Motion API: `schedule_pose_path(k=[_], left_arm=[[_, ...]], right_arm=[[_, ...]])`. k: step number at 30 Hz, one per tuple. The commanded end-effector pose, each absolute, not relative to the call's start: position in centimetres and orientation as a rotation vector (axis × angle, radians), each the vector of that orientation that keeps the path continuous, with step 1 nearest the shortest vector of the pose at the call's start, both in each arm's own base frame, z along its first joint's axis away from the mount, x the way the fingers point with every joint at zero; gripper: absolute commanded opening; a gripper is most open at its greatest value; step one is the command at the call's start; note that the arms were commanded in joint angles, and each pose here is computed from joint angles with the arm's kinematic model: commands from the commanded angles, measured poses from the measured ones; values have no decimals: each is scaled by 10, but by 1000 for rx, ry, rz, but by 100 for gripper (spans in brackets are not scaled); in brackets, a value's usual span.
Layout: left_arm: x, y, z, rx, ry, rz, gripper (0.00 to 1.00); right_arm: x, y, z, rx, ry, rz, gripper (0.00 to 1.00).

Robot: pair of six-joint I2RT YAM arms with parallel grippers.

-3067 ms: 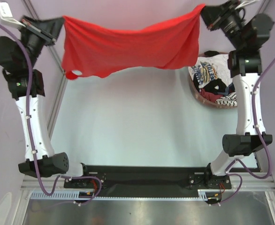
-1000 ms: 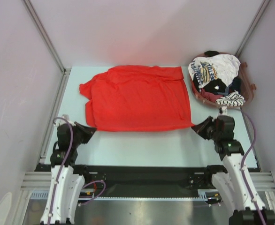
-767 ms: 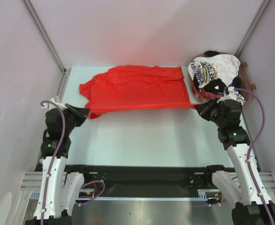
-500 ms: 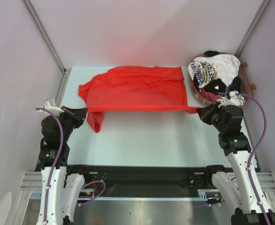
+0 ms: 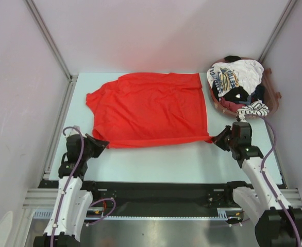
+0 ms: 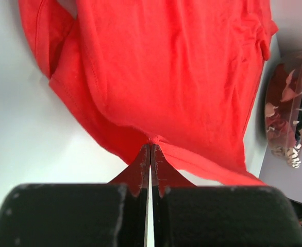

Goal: Fold and stack the tank tops
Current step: Flatten the tank top out, then fold the tank top

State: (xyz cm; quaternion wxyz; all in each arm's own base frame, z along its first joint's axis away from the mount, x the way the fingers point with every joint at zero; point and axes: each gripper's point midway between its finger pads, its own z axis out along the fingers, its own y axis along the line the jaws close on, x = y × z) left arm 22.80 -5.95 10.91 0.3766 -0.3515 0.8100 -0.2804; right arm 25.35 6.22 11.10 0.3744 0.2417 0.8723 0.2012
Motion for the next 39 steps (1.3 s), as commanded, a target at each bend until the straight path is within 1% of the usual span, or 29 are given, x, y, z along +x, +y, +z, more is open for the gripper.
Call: schedule_pose_path(k=[1, 2, 3, 4, 6, 7, 8, 10, 12, 13, 14, 15, 16, 17, 18, 19, 21, 26, 32, 36, 37, 39], left_arm=[[251, -59, 133, -858, 1966, -756, 0], [258, -59, 130, -877, 1984, -757, 0], [268, -60, 140, -853, 1965, -774, 0], [284, -60, 156, -840, 1973, -773, 0], [297, -55, 177, -793, 1987, -722, 0], [305, -53, 209, -757, 1931, -721, 0], [306, -50, 221, -742, 1903, -704, 0], [300, -41, 236, -739, 1833, -660, 0], [291, -39, 219, -763, 1848, -640, 0], [278, -40, 180, -807, 1907, -633, 0], [270, -44, 156, -866, 1940, -661, 0], [264, -49, 136, -891, 1957, -699, 0], [246, -58, 93, -933, 2026, -740, 0], [241, -62, 82, -983, 2024, -778, 0], [238, -64, 74, -994, 2016, -797, 0], [233, -62, 64, -1014, 2012, -783, 0], [230, -58, 63, -1016, 2015, -754, 0], [236, -50, 89, -955, 2002, -687, 0], [226, -49, 93, -947, 2027, -655, 0], [218, -42, 104, -949, 1985, -624, 0], [219, -37, 117, -941, 1939, -604, 0], [216, -32, 124, -943, 1924, -566, 0]], right_arm=[[283, 59, 123, 621, 2166, 508, 0], [296, 61, 132, 608, 2132, 524, 0], [306, 62, 121, 627, 2177, 522, 0], [327, 66, 155, 594, 2121, 560, 0], [347, 69, 178, 572, 2104, 568, 0], [353, 70, 195, 544, 2071, 572, 0], [361, 68, 222, 520, 1996, 574, 0], [358, 60, 242, 514, 1925, 538, 0], [346, 54, 209, 554, 1980, 504, 0], [337, 51, 182, 589, 2031, 490, 0], [328, 46, 155, 683, 2074, 503, 0], [301, 51, 102, 745, 2195, 514, 0], [289, 50, 85, 794, 2223, 556, 0], [283, 51, 79, 810, 2209, 568, 0], [268, 50, 59, 845, 2234, 550, 0], [266, 49, 58, 846, 2223, 540, 0], [262, 46, 63, 827, 2203, 509, 0], [266, 41, 74, 796, 2198, 472, 0], [255, 44, 69, 769, 2223, 475, 0], [245, 52, 76, 733, 2208, 493, 0], [241, 55, 80, 718, 2199, 501, 0], [237, 63, 82, 694, 2209, 529, 0]])
